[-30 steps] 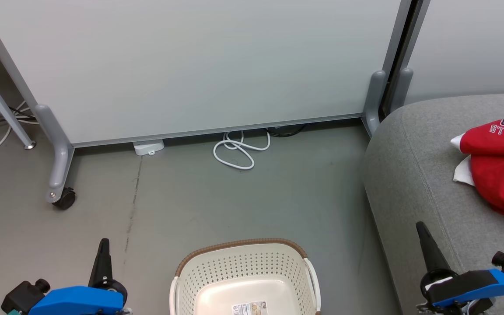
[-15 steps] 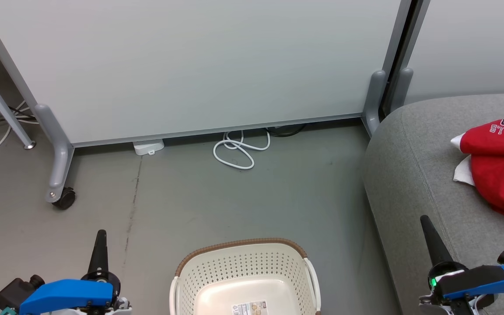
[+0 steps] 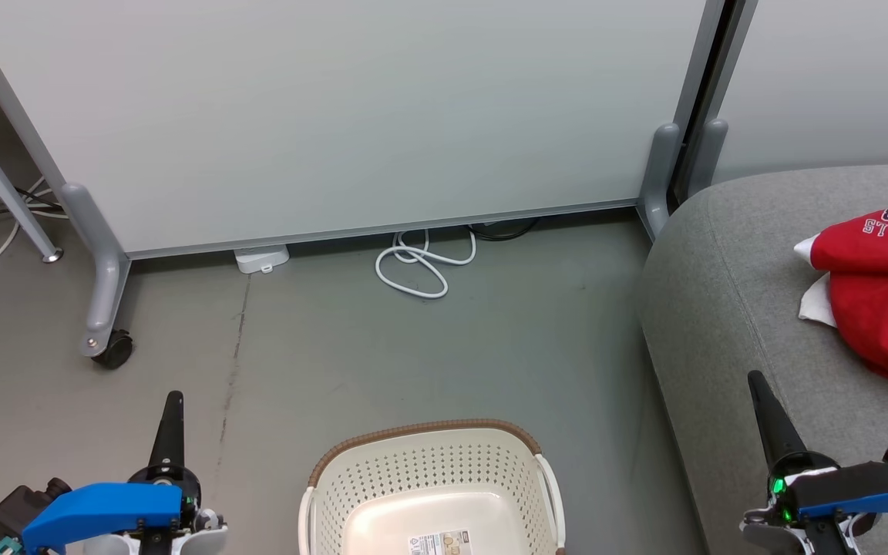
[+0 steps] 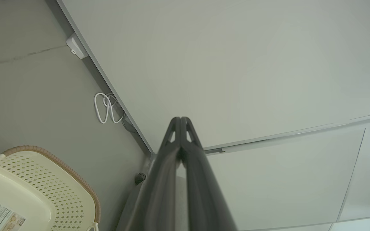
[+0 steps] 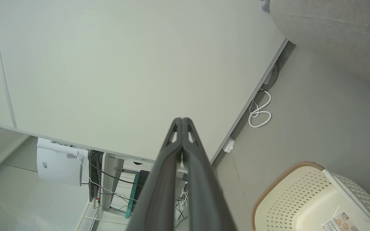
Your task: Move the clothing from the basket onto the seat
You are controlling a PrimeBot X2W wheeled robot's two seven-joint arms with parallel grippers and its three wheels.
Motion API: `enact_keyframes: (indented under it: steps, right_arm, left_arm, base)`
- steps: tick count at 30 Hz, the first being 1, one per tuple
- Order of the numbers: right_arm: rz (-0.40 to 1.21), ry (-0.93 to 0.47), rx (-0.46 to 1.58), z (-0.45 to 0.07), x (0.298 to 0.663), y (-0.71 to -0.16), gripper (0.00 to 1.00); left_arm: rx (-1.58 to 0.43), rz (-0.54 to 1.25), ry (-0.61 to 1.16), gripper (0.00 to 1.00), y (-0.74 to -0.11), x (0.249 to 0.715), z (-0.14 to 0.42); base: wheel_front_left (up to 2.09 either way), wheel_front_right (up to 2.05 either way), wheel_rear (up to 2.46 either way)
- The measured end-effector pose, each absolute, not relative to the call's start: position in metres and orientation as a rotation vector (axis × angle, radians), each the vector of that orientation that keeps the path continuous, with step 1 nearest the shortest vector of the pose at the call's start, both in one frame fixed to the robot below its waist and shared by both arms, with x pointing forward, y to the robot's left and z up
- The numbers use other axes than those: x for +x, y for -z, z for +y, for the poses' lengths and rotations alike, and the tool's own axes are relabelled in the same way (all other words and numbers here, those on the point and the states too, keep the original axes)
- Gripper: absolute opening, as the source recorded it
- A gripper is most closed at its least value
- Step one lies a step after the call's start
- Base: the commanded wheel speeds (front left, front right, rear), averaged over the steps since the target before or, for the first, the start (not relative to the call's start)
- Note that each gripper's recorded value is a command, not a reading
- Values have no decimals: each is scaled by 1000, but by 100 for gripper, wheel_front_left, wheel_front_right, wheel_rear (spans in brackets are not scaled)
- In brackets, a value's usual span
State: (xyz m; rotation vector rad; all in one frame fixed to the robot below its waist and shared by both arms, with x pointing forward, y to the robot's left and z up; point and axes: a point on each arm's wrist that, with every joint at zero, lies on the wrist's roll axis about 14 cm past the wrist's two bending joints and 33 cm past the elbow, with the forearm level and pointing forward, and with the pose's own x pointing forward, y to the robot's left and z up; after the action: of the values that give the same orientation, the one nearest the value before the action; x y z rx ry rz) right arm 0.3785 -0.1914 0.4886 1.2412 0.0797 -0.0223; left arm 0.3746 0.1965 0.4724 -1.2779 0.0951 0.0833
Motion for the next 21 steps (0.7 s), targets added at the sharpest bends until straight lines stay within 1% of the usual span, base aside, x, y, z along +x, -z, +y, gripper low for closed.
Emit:
enact_keyframes:
  steps: [21]
  right_arm:
    - [40, 17, 1418, -196, 384, -497, 0]
  left_arm:
    - [-1435, 54, -50, 0, -488, 382, 198]
  base:
    - [0, 0, 0]
